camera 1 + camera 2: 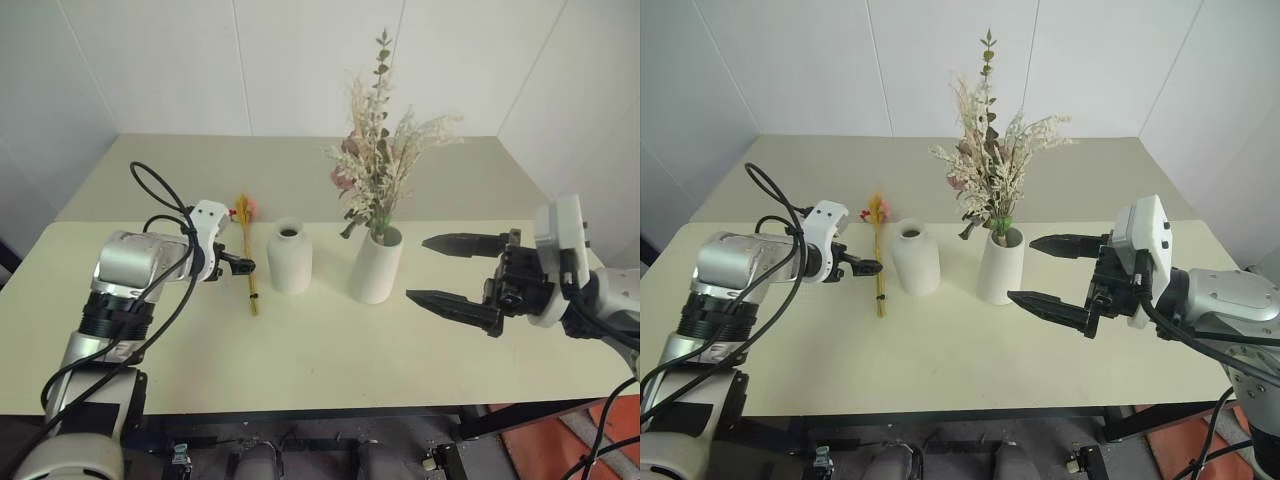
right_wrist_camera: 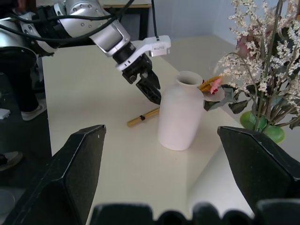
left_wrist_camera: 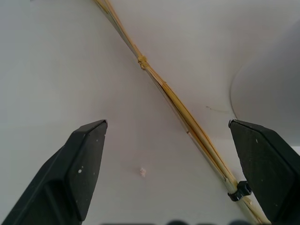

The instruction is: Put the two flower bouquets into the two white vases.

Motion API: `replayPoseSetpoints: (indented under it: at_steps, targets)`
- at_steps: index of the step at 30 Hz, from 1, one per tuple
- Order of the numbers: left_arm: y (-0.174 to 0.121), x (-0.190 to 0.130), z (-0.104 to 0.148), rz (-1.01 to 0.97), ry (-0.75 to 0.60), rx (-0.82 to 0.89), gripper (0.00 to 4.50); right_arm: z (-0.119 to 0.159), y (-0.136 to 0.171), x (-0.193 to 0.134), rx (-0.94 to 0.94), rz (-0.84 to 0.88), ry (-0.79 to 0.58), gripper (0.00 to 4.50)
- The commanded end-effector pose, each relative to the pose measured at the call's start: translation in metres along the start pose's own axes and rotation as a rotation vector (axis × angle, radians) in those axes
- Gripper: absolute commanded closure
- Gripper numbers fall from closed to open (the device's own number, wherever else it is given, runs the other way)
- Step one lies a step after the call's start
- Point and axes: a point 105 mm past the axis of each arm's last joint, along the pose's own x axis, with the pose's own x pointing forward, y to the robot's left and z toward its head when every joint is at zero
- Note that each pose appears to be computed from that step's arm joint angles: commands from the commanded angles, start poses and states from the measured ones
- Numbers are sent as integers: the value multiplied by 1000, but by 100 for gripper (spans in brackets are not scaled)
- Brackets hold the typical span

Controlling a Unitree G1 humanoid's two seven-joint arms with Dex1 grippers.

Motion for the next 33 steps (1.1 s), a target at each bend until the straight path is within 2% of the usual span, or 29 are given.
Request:
replayPoseSetpoints:
  at_steps: [1,7,11,15,21,24,27,31,33]
  targets:
    - [-2,3,9,16,-20,25,40,15,2,-4,-67,-4,-29,0]
    - [4,11,5,41,-5,3,209,15,4,-5,-65,-6,-24,0]
    - [10,8,5,58,-8,-6,346,14,5,-6,-61,-3,-17,0]
    - [23,1,5,108,-23,-32,448,13,5,-5,-57,3,-13,0]
    - [45,-18,14,209,-105,-66,448,11,4,-5,-50,13,-8,0]
    - [57,-46,41,257,-310,-62,448,9,3,-5,-47,13,-8,0]
    - [52,-85,76,185,-591,-65,448,7,3,-5,-42,8,-8,0]
    - [17,-131,112,-29,-875,-28,448,5,3,-4,-36,1,-10,0]
    - [-11,-149,132,-217,-1012,-29,448,4,2,-3,-34,-6,-11,0]
